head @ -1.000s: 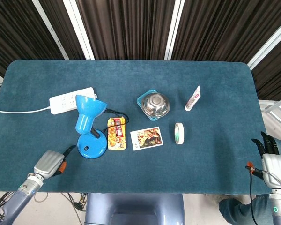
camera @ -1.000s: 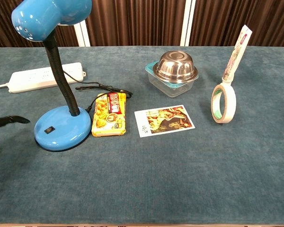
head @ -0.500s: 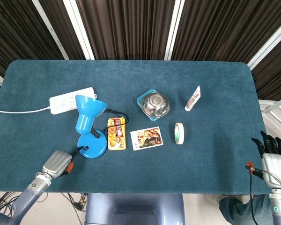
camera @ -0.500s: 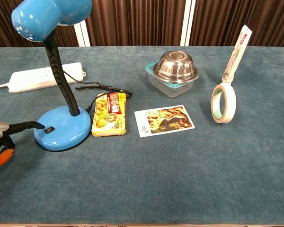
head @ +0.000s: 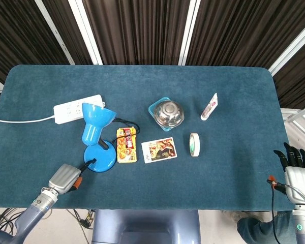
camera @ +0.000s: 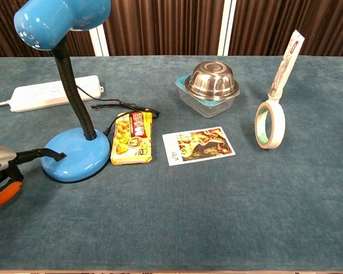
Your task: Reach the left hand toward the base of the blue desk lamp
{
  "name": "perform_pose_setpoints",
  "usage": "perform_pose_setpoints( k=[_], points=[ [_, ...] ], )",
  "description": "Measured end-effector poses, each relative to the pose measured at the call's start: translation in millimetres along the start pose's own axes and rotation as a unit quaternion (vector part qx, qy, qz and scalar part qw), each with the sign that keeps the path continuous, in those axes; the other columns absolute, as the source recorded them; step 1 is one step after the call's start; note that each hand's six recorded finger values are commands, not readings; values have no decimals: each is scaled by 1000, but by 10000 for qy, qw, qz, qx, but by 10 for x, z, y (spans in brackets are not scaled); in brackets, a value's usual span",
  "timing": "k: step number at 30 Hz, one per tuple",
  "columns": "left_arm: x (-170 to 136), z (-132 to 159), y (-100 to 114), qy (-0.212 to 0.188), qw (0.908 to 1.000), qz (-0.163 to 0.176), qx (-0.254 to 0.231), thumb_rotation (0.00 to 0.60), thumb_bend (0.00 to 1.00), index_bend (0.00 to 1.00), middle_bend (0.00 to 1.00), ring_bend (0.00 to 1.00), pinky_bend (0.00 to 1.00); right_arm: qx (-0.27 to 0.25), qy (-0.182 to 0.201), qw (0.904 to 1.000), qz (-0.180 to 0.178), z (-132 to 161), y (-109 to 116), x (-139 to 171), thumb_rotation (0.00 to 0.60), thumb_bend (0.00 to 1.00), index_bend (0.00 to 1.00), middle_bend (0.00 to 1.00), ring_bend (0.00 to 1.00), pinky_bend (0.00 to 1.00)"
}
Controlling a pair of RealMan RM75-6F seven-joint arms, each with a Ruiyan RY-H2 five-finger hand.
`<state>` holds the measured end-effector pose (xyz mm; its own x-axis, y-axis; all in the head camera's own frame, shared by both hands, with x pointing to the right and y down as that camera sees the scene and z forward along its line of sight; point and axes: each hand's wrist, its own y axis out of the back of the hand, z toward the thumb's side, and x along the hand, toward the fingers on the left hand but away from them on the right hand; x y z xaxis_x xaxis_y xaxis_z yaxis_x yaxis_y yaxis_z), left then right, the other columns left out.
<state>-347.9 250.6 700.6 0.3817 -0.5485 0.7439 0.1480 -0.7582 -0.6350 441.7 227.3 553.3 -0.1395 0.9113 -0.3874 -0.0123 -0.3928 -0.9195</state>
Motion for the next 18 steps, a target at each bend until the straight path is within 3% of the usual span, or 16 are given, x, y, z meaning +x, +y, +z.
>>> perform_pose_setpoints(
  k=[14, 18],
  points=[
    [67, -7, -81, -28, 9997, -248, 16, 600, 647, 18, 757, 809, 872, 23, -1, 10000, -2, 4, 1, 0, 600, 306, 202, 58, 57, 0],
    [46, -26, -27, -5, 9999, -158, 40, 600, 610, 43, 676, 715, 858, 29, -5, 10000, 2, 1, 0, 5, 600, 306, 202, 58, 57, 0]
  ],
)
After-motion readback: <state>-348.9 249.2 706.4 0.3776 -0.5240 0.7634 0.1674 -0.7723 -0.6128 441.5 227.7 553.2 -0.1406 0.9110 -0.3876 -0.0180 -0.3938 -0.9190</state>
